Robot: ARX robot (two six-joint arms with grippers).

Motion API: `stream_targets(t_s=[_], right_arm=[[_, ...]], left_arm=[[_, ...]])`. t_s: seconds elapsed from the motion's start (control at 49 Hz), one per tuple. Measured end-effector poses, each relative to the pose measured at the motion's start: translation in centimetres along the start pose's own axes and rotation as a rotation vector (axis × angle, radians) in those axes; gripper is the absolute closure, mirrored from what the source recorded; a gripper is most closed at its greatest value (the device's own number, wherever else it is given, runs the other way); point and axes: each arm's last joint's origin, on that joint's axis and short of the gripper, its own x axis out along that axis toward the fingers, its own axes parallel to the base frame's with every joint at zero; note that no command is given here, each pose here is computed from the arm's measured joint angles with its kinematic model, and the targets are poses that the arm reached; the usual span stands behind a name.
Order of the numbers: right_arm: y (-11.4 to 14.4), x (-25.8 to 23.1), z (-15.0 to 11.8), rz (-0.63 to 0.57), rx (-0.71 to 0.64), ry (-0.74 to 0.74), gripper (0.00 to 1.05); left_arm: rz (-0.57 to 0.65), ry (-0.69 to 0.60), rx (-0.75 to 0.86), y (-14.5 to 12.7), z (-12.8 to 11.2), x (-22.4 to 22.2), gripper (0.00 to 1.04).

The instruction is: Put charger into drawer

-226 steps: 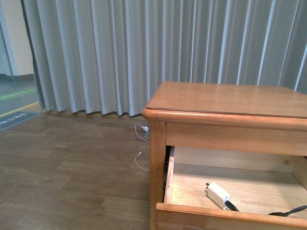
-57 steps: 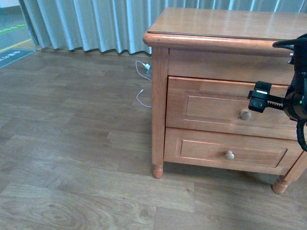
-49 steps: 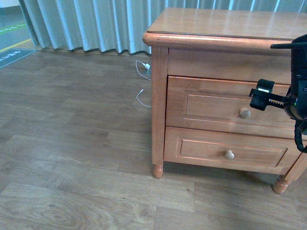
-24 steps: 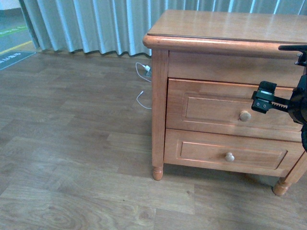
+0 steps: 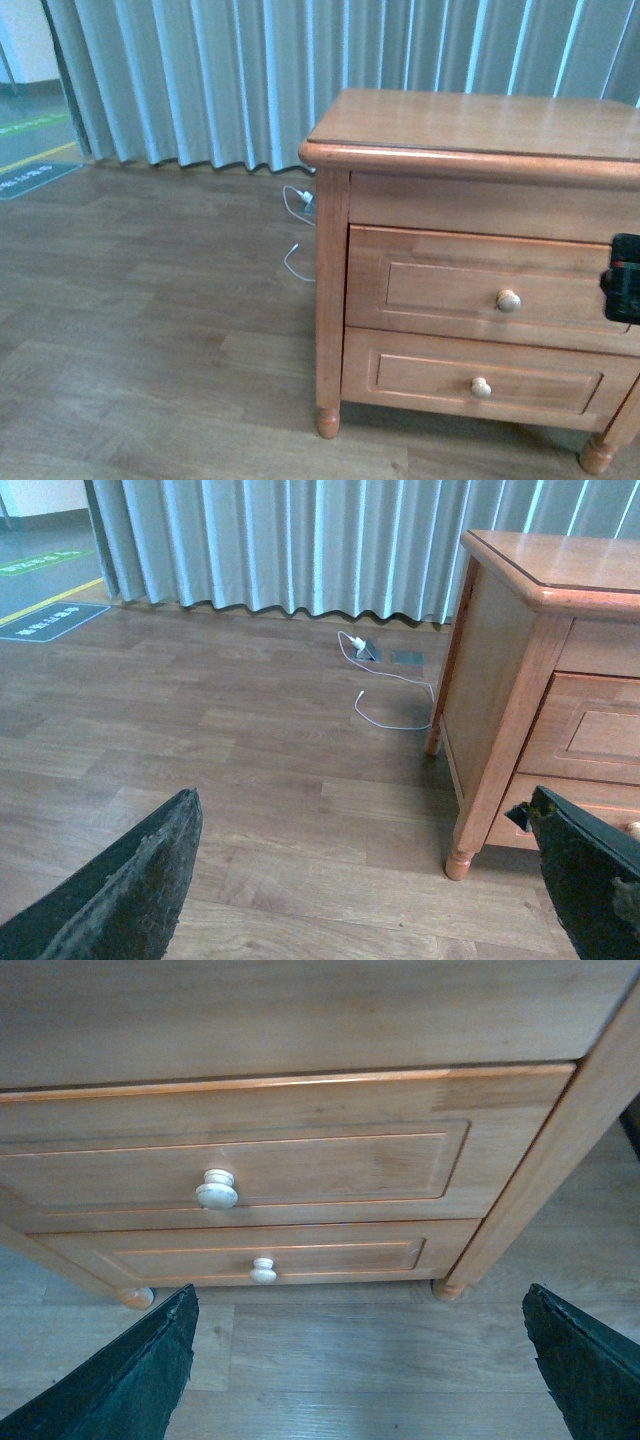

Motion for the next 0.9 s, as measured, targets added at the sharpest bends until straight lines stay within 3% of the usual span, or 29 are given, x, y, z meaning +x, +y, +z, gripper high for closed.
stream_targets(t_s=[0.225, 0.409, 0.756, 0.899], right_arm=[[-2.0, -10.2, 0.6, 0.040, -0.063, -0.130, 0.08], [-3.3, -15.8, -0.2, 0.061, -0.070, -0.203, 0.08], [-3.7, -18.0, -1.3, 0.011, -0.084, -0.264, 0.08], [-3.3, -17.7, -2.4, 0.064, -0.098, -0.452, 0.31]], left_arm=[[0.000, 0.000, 0.000, 0.0, 0.0, 0.0, 0.06], [0.000, 0.000, 0.000, 0.0, 0.0, 0.0, 0.06], [0.000, 0.000, 0.000, 0.0, 0.0, 0.0, 0.06], [0.000, 0.000, 0.000, 0.0, 0.0, 0.0, 0.06]])
